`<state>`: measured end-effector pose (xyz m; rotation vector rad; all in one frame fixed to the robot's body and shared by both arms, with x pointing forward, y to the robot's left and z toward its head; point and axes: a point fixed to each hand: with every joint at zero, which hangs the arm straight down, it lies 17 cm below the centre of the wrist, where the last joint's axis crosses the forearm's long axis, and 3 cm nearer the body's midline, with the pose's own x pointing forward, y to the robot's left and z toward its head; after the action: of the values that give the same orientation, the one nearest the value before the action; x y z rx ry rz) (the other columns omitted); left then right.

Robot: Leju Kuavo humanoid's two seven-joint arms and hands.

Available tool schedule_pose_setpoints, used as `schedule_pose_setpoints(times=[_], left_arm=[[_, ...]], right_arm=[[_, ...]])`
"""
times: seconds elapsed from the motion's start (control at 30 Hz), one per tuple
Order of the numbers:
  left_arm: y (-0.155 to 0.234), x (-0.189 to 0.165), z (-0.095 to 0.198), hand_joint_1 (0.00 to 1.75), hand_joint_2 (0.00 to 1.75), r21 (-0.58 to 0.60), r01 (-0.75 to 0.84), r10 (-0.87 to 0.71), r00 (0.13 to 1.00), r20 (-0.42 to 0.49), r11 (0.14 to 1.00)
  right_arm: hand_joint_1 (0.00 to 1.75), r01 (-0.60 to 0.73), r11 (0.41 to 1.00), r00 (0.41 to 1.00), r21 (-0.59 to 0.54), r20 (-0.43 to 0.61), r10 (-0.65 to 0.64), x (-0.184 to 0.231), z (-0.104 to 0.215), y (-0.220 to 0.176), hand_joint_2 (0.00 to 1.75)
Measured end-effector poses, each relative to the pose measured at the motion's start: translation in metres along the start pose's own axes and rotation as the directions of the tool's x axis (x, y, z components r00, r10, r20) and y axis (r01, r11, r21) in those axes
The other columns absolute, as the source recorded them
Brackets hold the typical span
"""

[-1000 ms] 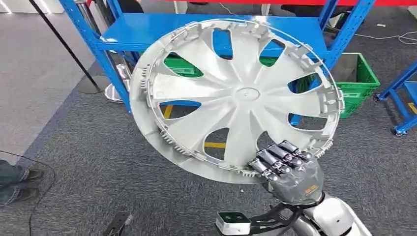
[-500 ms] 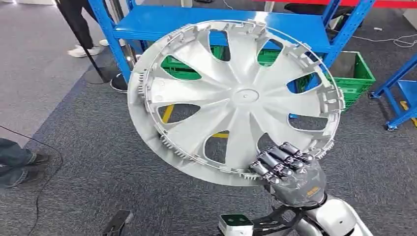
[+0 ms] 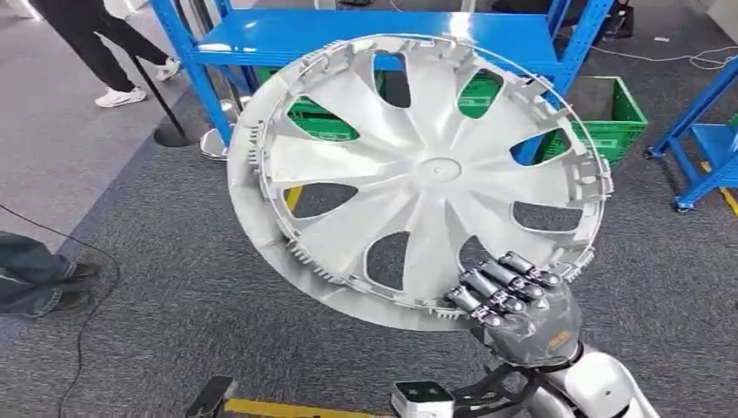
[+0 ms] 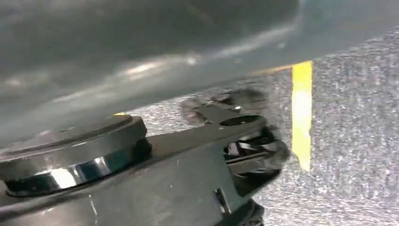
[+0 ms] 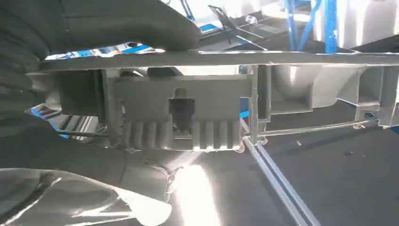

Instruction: Take the parts from the cabinet and place them on the table.

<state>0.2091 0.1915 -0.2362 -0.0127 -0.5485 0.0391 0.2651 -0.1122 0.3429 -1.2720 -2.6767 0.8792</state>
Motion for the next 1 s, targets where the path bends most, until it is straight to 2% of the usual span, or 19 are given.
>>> schedule_pose_setpoints(times=[0.73, 1.0], left_arm=[[0.0, 0.001, 0.0, 0.0, 0.0, 0.0, -0.002, 0.002, 1.0, 0.003, 1.0], [0.001, 0.0, 0.0, 0.0, 0.0, 0.001, -0.014, 0.014, 1.0, 0.001, 1.0]], right_arm=[[1.75, -0.011, 0.997, 1.0, -0.075, -0.013, 0.01, -0.011, -0.001, -0.018, 1.75], [1.75, 0.017, 0.993, 0.997, -0.113, -0.076, -0.026, -0.022, 0.004, -0.025, 1.75]])
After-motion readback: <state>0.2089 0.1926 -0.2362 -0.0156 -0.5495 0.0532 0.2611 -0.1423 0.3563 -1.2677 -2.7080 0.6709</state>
